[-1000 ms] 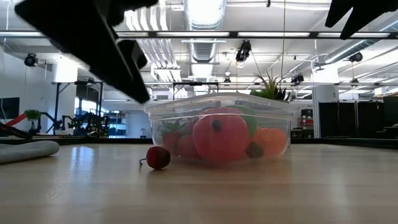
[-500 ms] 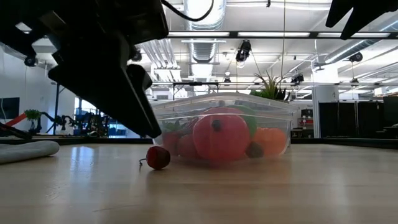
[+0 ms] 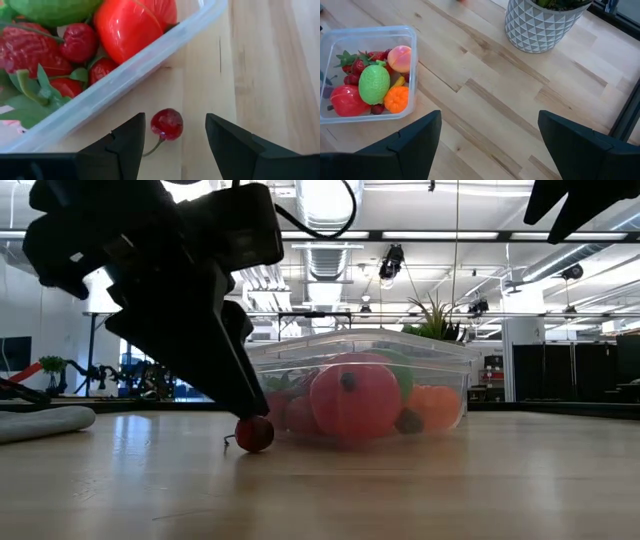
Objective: Pick and placing Produce into tupperware
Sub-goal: Put the red cherry into the transparent bin
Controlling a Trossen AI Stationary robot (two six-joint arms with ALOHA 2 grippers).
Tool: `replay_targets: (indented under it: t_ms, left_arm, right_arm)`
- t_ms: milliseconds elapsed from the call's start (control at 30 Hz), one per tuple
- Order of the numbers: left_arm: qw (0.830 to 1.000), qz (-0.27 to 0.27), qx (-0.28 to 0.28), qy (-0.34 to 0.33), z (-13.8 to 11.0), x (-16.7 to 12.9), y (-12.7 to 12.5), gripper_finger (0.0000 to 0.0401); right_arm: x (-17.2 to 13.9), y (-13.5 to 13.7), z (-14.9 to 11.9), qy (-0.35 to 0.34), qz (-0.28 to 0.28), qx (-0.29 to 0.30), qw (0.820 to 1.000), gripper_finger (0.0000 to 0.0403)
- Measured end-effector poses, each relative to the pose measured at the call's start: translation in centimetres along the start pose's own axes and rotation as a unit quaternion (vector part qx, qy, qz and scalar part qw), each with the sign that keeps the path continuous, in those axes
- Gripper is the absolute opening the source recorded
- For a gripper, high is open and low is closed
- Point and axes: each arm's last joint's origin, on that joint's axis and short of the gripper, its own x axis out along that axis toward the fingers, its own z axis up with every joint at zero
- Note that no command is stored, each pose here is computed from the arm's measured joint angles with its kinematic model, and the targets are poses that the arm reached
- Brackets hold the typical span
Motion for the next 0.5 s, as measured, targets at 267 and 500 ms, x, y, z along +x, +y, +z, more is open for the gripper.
replay_targets:
  t_ms: [267,500]
  left_arm:
    - [1.000,0.005,0.014,0.002,-0.24,0.44,0.04,0.0193]
    - [1.000,0.015,0.015,-0.003,-0.28,0.74,0.04,0.0193]
  right_arm:
    - [-0.01,-0.01,0.00,0.000,0.000,0.000,1.000,0.0325]
    - [0.01,-0.04,-0.01,0.000,-0.002,-0.001,1.000,0.0325]
